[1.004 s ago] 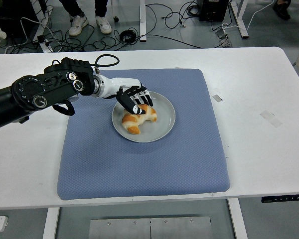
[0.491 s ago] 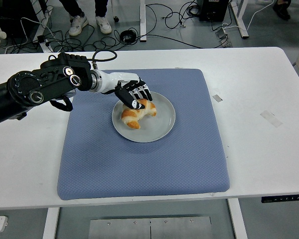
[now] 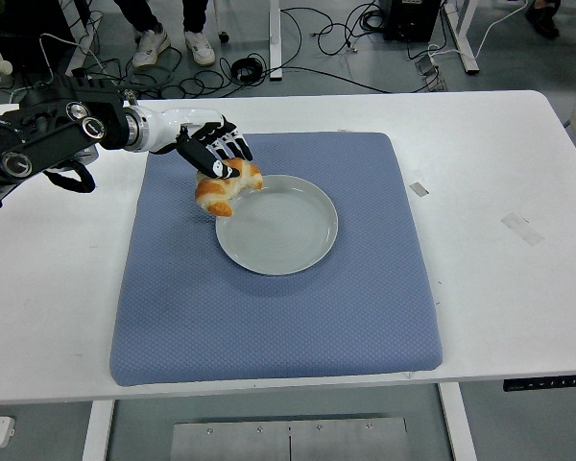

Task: Place the bread on the table

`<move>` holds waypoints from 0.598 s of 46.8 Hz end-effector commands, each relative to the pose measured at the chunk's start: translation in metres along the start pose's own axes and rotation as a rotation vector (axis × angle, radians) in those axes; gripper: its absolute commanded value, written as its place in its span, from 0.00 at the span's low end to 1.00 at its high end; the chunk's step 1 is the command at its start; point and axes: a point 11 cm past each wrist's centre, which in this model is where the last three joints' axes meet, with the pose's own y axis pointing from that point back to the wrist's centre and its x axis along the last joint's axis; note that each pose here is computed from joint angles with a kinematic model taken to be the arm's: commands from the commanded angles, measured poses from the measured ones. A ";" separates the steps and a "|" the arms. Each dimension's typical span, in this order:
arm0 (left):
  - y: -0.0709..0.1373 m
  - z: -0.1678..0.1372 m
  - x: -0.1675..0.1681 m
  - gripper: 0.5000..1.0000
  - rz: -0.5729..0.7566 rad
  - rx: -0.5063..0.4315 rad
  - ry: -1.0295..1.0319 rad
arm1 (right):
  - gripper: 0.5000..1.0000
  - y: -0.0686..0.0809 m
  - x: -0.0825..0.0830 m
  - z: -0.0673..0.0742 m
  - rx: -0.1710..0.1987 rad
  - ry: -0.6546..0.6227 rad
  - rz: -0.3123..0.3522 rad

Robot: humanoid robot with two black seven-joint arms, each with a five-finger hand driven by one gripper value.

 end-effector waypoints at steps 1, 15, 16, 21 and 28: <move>0.004 -0.007 0.007 0.21 0.018 0.011 0.011 | 1.00 0.000 0.000 0.000 0.000 0.000 0.000; 0.012 -0.034 0.024 0.22 0.077 0.051 0.056 | 1.00 0.000 0.000 0.000 -0.001 -0.002 0.000; 0.013 -0.035 0.025 0.22 0.080 0.055 0.058 | 1.00 0.000 0.000 0.000 0.001 0.000 0.000; 0.014 -0.042 0.027 0.22 0.091 0.067 0.065 | 1.00 0.000 -0.001 0.000 -0.001 -0.002 -0.001; 0.015 -0.055 0.028 0.23 0.106 0.087 0.082 | 1.00 0.000 -0.001 0.000 -0.001 -0.002 -0.001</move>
